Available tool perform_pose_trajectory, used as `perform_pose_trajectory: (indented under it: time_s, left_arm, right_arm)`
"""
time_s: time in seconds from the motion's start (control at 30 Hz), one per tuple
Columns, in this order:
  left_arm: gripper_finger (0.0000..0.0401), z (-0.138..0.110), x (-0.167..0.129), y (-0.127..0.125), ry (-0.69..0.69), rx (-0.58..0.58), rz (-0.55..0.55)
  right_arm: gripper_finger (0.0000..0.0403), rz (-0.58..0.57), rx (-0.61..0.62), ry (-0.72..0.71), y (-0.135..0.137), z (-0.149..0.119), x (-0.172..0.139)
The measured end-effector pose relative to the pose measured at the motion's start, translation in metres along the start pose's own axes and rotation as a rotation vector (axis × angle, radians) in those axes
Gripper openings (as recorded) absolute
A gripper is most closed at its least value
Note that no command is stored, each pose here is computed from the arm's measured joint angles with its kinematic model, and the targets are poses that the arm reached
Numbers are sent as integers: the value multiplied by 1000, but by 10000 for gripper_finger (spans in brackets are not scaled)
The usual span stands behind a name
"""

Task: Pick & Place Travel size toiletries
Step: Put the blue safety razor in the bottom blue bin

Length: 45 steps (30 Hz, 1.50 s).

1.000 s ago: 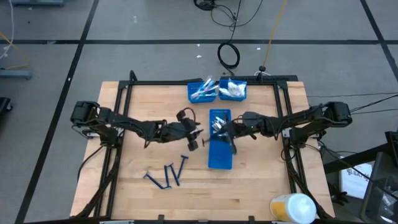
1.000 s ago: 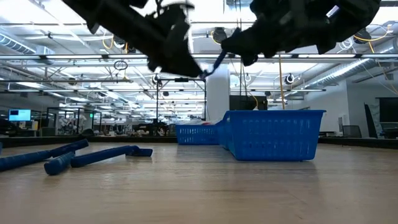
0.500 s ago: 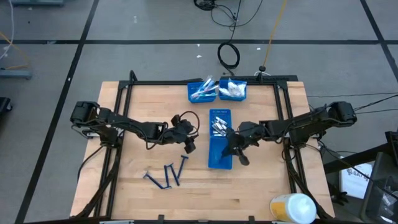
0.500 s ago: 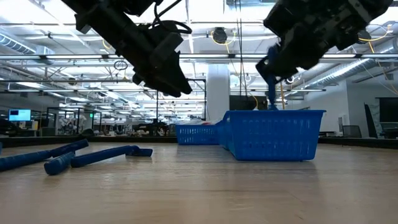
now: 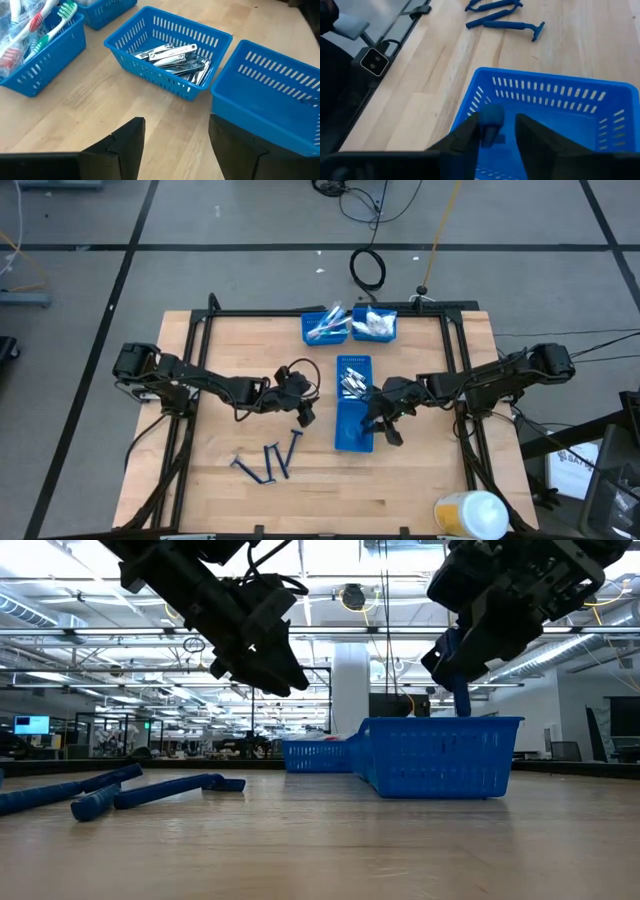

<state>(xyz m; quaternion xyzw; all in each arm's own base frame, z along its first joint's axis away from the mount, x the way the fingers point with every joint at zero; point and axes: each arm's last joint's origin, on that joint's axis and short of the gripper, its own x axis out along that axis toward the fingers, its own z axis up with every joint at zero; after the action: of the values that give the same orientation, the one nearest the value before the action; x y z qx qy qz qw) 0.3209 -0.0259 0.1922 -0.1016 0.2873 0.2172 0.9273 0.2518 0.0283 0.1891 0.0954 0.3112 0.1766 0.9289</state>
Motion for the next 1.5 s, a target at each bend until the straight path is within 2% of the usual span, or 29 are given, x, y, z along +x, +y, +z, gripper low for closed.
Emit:
perform_pose_trajectory:
  time_s: [0.3, 0.47, 0.6, 0.77, 0.97, 1.2, 1.4, 1.5]
  left_arm:
    - [211, 0, 0, 0, -1, 0, 1]
    - [211, 0, 0, 0, -1, -1, 1]
    - [211, 0, 0, 0, -1, -1, 1]
    - [212, 0, 0, 0, -1, -2, 1]
    - [212, 0, 0, 0, -2, -4, 1]
    - [212, 0, 0, 0, -2, -5, 2]
    - [212, 0, 0, 0, -2, -7, 2]
    - [212, -2, 1, -1, 19, -13, -17]
  right_arm:
    - [200, -152, 2, -67, -4, 5, 0]
    - [226, -208, 19, -57, -6, 4, -1]
    - [227, -184, 9, -86, -5, 7, -1]
    - [219, -20, -26, -148, 3, 14, 0]
    - [219, 46, -62, -182, 14, 17, 2]
    - [215, 36, -91, -184, 15, 17, 2]
    - [213, -64, -82, -197, 12, 18, 2]
    - [212, -64, -82, -197, 12, 18, 2]
